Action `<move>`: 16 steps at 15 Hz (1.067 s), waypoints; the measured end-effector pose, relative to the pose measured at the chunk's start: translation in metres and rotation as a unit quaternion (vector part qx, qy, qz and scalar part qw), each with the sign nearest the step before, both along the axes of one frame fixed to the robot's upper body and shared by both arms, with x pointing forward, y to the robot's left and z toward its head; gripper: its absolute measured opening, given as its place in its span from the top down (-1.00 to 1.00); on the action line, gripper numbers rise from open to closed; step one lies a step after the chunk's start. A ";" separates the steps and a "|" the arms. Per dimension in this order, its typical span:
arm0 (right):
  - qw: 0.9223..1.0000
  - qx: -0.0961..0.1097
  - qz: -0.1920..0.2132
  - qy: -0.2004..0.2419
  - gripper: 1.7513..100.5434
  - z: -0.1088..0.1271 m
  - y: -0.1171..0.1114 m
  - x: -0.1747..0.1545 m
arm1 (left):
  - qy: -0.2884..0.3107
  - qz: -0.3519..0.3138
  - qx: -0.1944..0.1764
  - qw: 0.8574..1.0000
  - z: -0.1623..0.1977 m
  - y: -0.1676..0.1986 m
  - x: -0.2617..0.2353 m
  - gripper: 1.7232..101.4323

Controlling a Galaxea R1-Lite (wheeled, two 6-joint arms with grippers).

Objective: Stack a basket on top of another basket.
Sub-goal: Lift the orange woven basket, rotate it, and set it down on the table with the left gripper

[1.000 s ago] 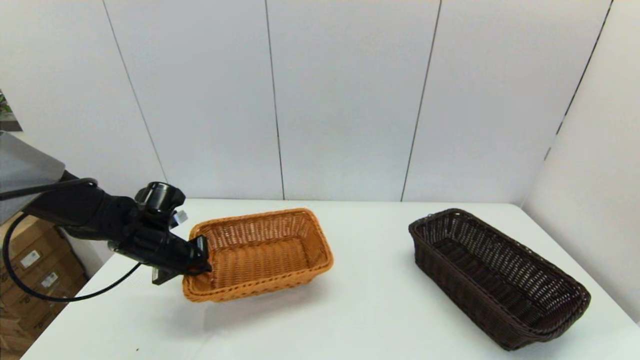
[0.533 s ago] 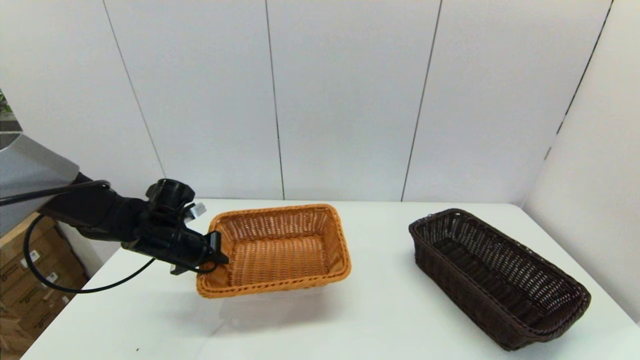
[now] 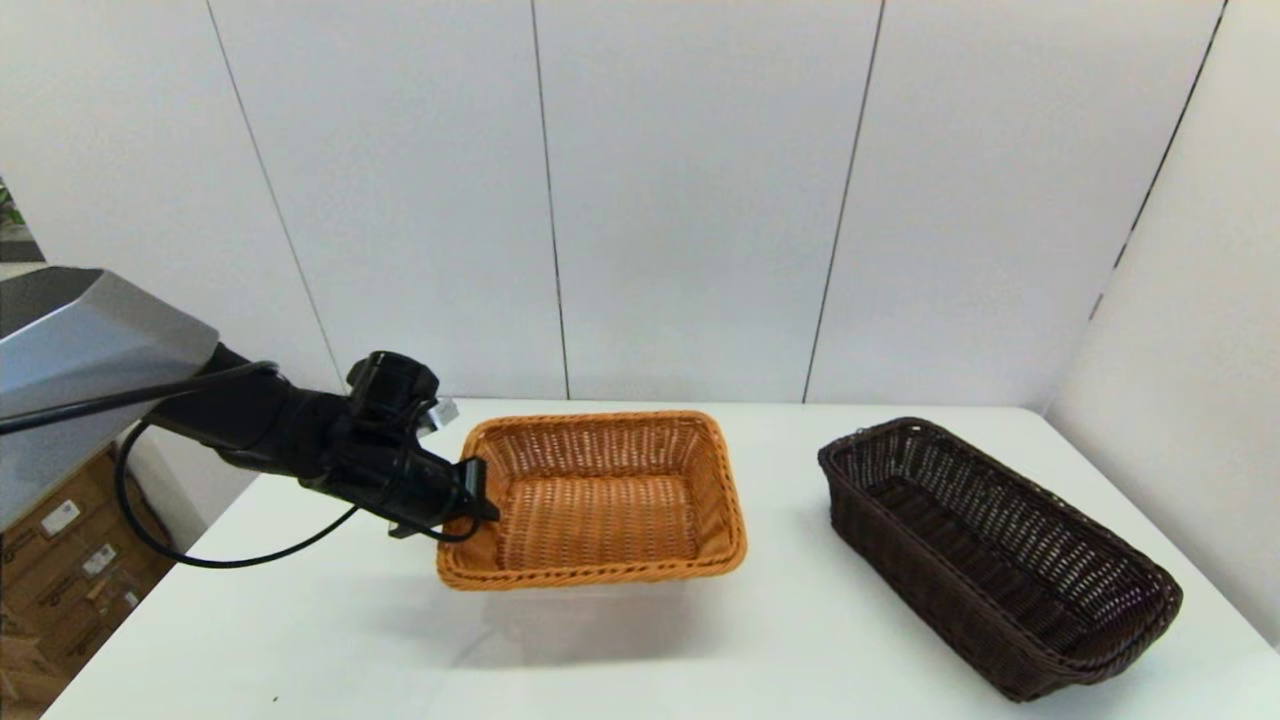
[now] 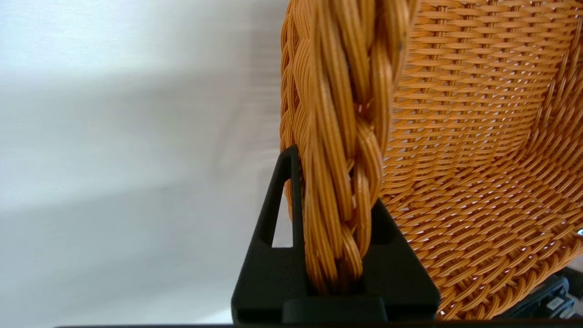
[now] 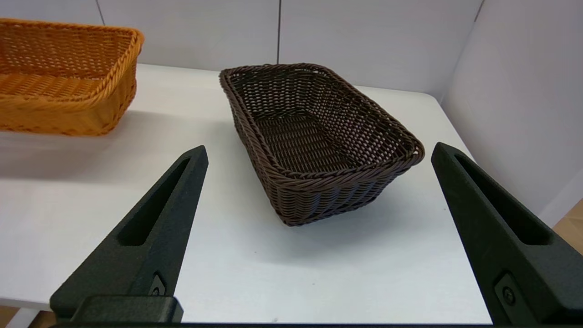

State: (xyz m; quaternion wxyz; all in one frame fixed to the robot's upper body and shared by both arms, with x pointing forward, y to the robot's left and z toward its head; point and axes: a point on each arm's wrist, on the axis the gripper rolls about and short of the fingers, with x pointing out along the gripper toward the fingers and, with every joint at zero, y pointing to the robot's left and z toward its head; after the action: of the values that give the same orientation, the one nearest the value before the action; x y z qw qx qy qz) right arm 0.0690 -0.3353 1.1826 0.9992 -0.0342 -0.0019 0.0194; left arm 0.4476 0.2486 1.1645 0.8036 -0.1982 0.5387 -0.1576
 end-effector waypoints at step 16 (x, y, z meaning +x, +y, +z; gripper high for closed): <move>1.000 0.000 0.000 0.000 -0.94 0.000 0.000 0.000 | 0.051 -0.018 0.004 0.999 -0.012 -0.031 -0.005 0.73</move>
State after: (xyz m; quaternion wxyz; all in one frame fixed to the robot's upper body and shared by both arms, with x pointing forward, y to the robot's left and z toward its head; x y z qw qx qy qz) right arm 0.0690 -0.3353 1.1826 0.9992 -0.0342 -0.0020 0.0198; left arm 0.4429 0.2174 1.1522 0.7725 -0.1935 0.5833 -0.1595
